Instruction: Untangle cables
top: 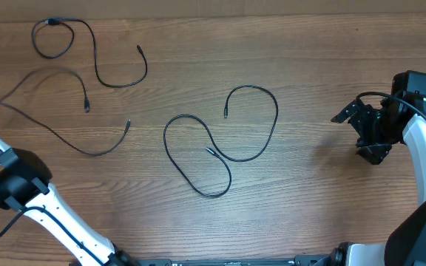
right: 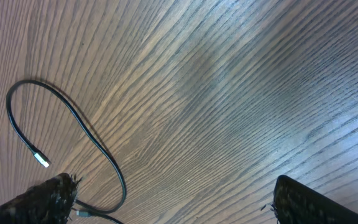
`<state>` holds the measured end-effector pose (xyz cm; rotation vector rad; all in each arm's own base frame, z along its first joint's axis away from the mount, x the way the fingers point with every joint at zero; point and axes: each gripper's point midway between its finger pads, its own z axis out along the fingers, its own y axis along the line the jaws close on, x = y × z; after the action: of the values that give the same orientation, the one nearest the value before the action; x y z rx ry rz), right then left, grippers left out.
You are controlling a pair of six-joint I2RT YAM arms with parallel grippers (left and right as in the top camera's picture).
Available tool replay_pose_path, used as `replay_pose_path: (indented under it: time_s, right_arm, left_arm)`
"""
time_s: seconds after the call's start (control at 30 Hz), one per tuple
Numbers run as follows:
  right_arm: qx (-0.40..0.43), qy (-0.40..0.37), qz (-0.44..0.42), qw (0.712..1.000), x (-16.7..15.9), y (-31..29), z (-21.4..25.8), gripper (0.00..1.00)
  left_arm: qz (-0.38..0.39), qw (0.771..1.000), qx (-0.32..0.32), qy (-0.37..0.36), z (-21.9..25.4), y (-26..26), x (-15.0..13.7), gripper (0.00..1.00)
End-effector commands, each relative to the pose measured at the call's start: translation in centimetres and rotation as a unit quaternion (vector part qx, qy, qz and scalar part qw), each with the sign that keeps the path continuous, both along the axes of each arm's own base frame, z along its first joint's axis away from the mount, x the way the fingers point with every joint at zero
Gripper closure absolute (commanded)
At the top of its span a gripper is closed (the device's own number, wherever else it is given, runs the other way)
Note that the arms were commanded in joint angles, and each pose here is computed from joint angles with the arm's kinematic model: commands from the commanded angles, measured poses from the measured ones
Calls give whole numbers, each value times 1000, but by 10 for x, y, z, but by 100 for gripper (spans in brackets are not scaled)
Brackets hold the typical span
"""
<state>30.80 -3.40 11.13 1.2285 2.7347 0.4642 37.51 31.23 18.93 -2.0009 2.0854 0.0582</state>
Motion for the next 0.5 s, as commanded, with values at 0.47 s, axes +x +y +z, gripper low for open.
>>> replay_pose_path:
  time_s: [0.47]
  right_arm:
    - [0,-9,5,1000,5,0,3,0]
  left_arm:
    - [-64,996,21,66,-40,33,-12,77]
